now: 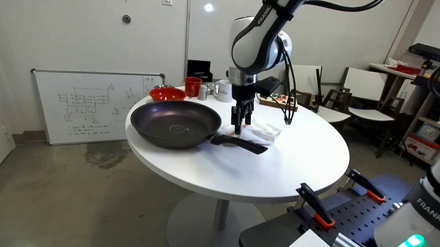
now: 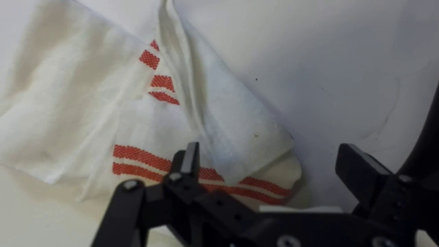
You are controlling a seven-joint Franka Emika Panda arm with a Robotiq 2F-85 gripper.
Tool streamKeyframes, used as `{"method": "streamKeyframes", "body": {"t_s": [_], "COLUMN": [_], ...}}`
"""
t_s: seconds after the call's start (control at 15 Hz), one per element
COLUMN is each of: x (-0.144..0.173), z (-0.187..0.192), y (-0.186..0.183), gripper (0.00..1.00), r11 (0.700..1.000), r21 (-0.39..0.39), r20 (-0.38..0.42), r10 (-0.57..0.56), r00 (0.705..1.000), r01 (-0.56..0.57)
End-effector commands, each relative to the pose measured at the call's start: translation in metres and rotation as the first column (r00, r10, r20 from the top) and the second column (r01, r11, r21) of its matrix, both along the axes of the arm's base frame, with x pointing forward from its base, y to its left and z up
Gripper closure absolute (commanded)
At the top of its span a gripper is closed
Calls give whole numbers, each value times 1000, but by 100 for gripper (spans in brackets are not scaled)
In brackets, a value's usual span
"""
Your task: Unfold the towel
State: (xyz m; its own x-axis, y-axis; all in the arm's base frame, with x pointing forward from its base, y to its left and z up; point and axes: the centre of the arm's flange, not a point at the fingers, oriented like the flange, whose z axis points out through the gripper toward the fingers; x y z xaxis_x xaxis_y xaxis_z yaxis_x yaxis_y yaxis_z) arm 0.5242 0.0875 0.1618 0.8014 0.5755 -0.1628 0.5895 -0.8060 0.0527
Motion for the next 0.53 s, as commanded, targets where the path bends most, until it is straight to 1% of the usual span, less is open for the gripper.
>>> {"method": "streamKeyframes", "body": {"t_s": [0.0, 0.13, 0.47], "x": [-3, -2, -1], "z": [0, 0, -5], "y": [2, 3, 8], "gripper": [0, 0, 0], "r11": [999, 999, 998], "r21": [-41, -48, -51], "r20": [32, 36, 46], "r10": [7, 10, -27], "r00": [999, 999, 999], "r01": [-6, -8, 30]}}
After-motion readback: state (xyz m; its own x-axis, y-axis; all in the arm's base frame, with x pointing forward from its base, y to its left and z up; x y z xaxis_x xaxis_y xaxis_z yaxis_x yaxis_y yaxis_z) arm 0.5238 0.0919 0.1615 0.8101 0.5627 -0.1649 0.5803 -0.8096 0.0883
